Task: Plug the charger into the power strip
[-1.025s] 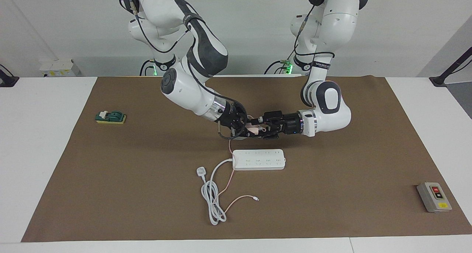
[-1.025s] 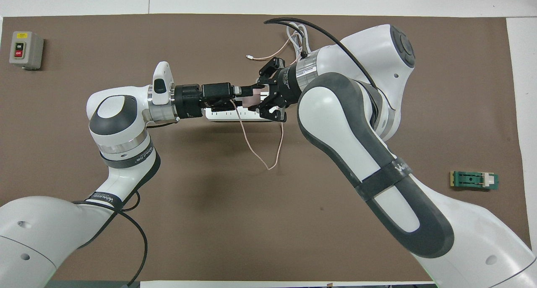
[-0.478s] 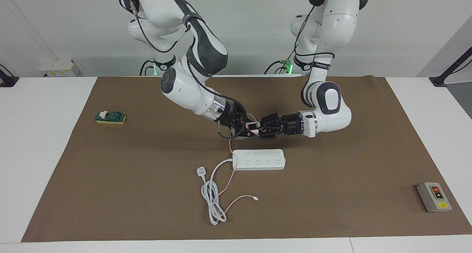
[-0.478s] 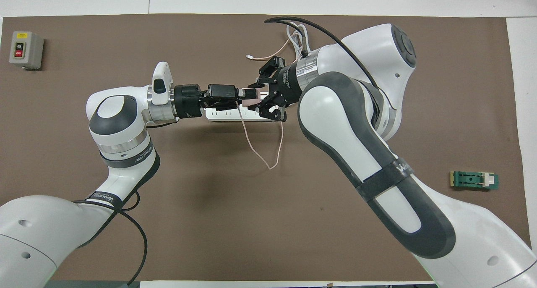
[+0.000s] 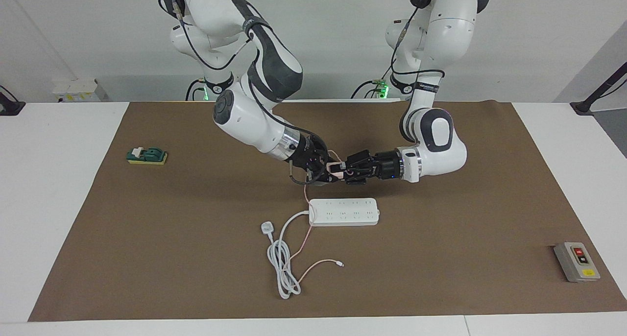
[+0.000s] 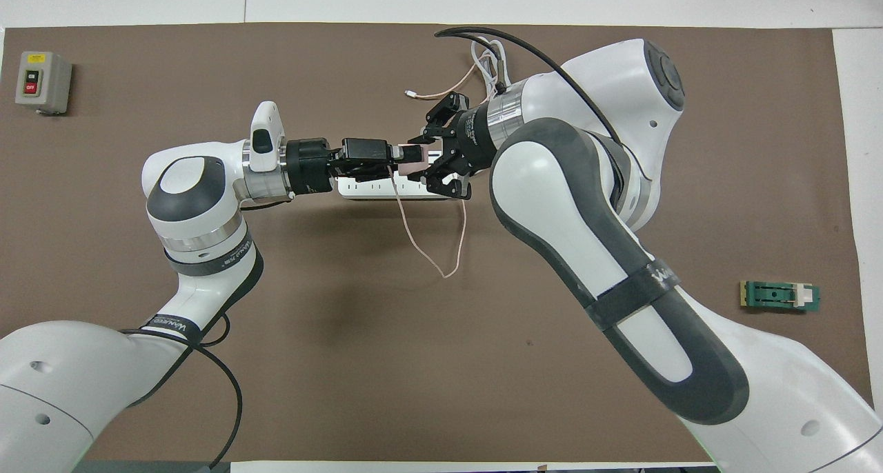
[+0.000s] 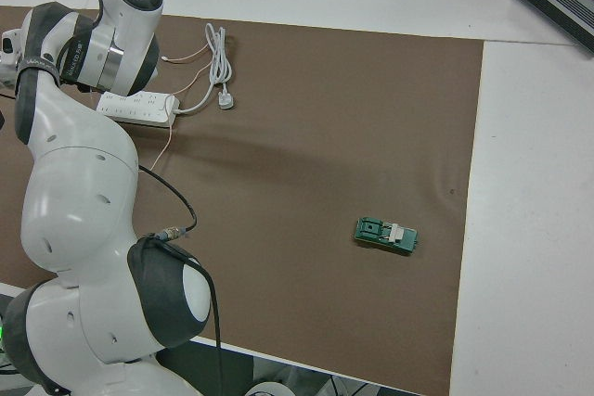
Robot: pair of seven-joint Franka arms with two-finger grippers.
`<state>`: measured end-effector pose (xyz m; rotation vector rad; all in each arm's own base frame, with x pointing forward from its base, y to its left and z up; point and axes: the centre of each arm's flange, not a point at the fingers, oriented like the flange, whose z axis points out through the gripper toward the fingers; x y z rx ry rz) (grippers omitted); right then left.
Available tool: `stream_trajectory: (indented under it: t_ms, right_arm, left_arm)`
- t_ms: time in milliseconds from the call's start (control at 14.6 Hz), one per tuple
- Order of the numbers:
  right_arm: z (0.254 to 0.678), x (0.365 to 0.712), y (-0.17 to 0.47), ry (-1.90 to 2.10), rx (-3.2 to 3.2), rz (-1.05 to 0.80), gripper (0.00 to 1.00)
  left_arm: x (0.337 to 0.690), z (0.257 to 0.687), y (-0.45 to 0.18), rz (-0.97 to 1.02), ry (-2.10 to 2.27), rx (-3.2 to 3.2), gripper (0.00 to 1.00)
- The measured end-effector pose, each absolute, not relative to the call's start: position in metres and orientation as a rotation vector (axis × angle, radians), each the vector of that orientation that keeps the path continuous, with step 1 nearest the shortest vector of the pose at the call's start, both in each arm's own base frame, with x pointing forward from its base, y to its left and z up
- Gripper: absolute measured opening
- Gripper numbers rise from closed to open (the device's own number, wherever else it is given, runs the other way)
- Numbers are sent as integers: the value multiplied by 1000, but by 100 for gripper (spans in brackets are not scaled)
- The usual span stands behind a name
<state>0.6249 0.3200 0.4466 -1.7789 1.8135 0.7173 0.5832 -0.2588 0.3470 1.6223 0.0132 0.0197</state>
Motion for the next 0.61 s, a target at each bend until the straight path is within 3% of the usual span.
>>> stream_trajectory:
  t_ms: [205,615]
  right_arm:
    - [447,625,320,1814,-1779,718,98]
    - [447,627,317,1817,-1773,714,100]
  left_arm:
    - [583,347,-259,20,11,1622,33]
    - [585,347,-256,26,17,1624,33]
